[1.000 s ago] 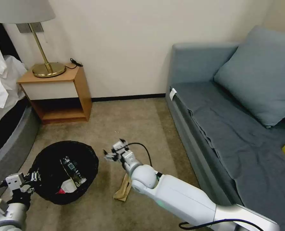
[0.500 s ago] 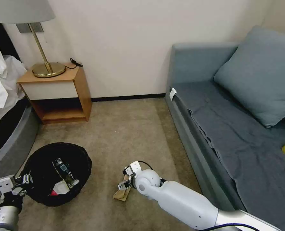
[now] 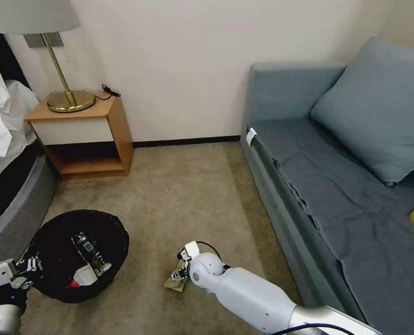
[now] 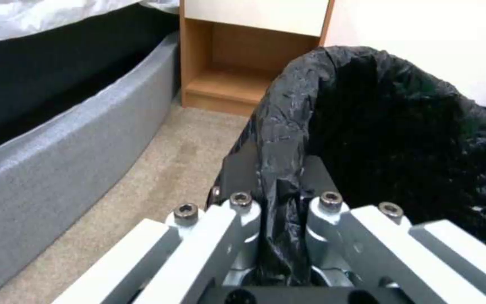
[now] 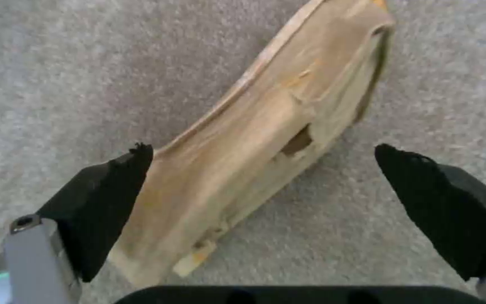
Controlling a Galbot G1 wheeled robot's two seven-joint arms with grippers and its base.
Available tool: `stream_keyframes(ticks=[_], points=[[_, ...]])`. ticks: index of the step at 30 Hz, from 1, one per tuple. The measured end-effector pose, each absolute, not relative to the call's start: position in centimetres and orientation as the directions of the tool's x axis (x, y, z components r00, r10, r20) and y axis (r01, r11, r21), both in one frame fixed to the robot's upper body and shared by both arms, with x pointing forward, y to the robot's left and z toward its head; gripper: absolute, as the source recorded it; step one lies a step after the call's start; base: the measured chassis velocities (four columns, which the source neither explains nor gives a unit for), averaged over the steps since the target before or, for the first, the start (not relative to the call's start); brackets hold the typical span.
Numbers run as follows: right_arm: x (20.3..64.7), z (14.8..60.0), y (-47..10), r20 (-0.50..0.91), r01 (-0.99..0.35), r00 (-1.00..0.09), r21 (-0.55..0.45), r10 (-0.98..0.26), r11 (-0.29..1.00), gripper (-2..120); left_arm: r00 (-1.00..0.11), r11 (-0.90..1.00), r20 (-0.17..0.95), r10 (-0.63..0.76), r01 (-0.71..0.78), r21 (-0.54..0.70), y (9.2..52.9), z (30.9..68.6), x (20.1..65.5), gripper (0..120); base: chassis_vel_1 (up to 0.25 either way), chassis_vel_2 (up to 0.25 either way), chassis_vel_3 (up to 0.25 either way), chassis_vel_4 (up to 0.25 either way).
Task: Pick up the trash bin, then pick up the garbage on the floor and place it into the trash bin.
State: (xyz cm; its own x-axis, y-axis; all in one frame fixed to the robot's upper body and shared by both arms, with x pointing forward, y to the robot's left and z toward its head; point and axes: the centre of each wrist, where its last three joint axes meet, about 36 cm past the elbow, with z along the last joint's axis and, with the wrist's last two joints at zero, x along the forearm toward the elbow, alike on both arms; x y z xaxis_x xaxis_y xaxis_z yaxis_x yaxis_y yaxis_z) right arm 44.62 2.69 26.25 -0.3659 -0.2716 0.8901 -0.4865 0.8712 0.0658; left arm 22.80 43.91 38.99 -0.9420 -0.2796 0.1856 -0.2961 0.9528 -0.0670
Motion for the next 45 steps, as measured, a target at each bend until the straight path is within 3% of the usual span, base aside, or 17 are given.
stream_keyframes(ticks=[16,19,21,23,25,26,30,33,35,42,45], points=[[44.2,23.0,4.7,0.874,-0.498,-0.417,0.012,-0.251,0.867,95,-0.942,0.953,0.19,-0.277,-0.295,-0.07,44.1,38.6,23.1,5,0.0,0.0,0.0,0.0],[44.3,22.9,4.4,0.867,-0.497,-0.427,0.014,-0.258,0.868,81,-0.942,0.953,0.188,-0.278,-0.295,-0.071,44.1,38.5,23.1,5,0.0,0.0,0.0,0.0],[44.3,22.9,4.4,0.865,-0.497,-0.429,0.014,-0.26,0.868,79,-0.942,0.953,0.188,-0.278,-0.295,-0.071,44.1,38.5,23.1,5,0.0,0.0,0.0,0.0],[44.4,22.7,4.0,0.86,-0.493,-0.438,0.014,-0.262,0.87,68,-0.943,0.953,0.188,-0.275,-0.293,-0.076,43.9,38.4,23.3,5,0.0,0.0,0.0,0.0],[44.4,22.7,4.0,0.86,-0.493,-0.438,0.014,-0.262,0.87,68,-0.943,0.953,0.188,-0.275,-0.293,-0.076,43.9,38.4,23.3,5,0.0,0.0,0.0,0.0],[44.5,22.6,3.7,0.857,-0.493,-0.442,0.014,-0.264,0.87,58,-0.942,0.953,0.189,-0.276,-0.294,-0.077,43.9,38.4,23.3,5,0.0,0.0,0.0,0.0],[44.5,22.6,3.4,0.851,-0.491,-0.451,0.013,-0.267,0.871,46,-0.942,0.952,0.191,-0.277,-0.295,-0.076,43.9,38.3,23.2,5,0.0,0.0,0.0,0.0],[44.7,22.8,3.2,0.839,-0.485,-0.469,0.014,-0.274,0.874,30,-0.941,0.952,0.191,-0.279,-0.298,-0.076,44.0,38.3,23.1,5,0.0,0.0,0.0,0.0],[44.8,22.9,3.2,0.838,-0.484,-0.472,0.015,-0.275,0.875,28,-0.941,0.952,0.19,-0.279,-0.298,-0.076,44.0,38.3,23.1,5,0.0,0.0,0.0,0.0],[45.9,24.3,2.0,0.796,-0.439,-0.536,0.022,-0.281,0.898,1,-0.943,0.952,0.182,-0.277,-0.296,-0.084,43.9,38.5,23.2,5,0.0,0.0,0.0,0.0],[46.5,25.1,1.2,0.782,-0.413,-0.558,0.027,-0.277,0.91,0,-0.944,0.952,0.181,-0.275,-0.295,-0.088,43.9,38.6,23.3,5,0.0,0.0,0.0,0.0]])
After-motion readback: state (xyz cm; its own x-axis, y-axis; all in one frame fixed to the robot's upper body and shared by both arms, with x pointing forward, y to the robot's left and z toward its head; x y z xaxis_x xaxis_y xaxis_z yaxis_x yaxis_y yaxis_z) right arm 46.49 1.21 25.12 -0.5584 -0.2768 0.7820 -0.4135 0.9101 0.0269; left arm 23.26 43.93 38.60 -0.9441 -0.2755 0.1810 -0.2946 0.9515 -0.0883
